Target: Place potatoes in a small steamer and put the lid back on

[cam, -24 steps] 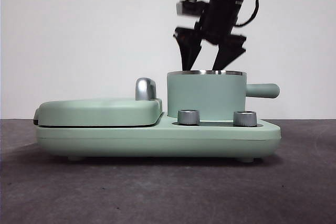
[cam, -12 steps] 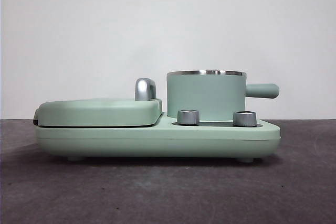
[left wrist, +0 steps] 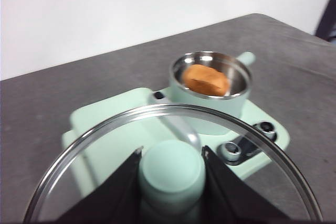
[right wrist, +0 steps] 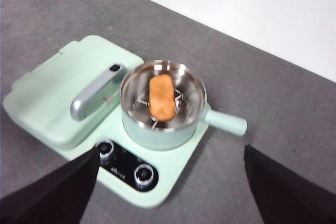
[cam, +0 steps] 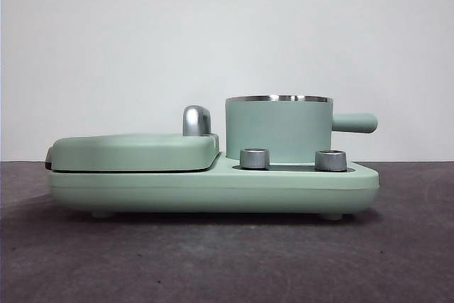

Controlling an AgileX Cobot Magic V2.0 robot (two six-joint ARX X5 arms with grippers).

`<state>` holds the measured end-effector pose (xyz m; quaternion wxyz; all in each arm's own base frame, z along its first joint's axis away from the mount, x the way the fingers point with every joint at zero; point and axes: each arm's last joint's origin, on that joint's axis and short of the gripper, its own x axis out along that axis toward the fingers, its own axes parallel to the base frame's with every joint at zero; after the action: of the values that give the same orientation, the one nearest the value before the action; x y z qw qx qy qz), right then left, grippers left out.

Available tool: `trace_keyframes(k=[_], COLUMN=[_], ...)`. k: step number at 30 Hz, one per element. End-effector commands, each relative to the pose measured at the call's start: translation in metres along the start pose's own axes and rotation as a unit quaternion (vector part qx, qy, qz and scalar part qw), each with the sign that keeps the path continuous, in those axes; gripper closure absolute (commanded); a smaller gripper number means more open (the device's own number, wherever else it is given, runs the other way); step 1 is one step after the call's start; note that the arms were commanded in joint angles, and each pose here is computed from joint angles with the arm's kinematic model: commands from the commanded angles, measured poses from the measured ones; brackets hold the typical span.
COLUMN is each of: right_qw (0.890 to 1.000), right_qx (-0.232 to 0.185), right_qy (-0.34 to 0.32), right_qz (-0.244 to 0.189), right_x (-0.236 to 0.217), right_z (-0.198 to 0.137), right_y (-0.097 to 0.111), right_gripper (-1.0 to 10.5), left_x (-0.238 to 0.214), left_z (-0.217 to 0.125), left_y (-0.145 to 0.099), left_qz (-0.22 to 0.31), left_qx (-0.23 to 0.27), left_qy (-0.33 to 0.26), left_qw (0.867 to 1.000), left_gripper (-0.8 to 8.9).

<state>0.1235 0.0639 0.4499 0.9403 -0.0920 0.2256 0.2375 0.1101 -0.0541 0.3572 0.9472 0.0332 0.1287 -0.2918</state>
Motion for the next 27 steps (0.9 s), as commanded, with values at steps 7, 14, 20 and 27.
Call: trace_keyframes(k=[7, 14, 20, 27], right_qw=[0.999, 0.997, 0.998, 0.999], right_qx=[0.047, 0.061, 0.057, 0.038], right_qy=[-0.009, 0.039, 0.037, 0.037], right_qz=[-0.010, -0.011, -0.013, -0.013], right_x=[-0.028, -0.029, -0.030, -0.030], right_z=[-0.068, -0.108, -0.119, -0.119], right_y=[0.005, 0.008, 0.008, 0.008], right_gripper=[5.2, 5.2, 5.2, 5.2], left_x=[0.040, 0.093, 0.144, 0.207], left_z=[0.015, 0.020, 0.023, 0.041], left_y=[0.002, 0.002, 0.001, -0.003], left_qz=[-0.053, -0.075, -0.095, -0.110], left_qx=[0.006, 0.021, 0.039, 0.095], left_qy=[-0.027, -0.040, -0.039, -0.024], left_qw=[0.998, 0.996, 0.994, 0.989], left_gripper=[7.99, 7.99, 7.99, 7.99])
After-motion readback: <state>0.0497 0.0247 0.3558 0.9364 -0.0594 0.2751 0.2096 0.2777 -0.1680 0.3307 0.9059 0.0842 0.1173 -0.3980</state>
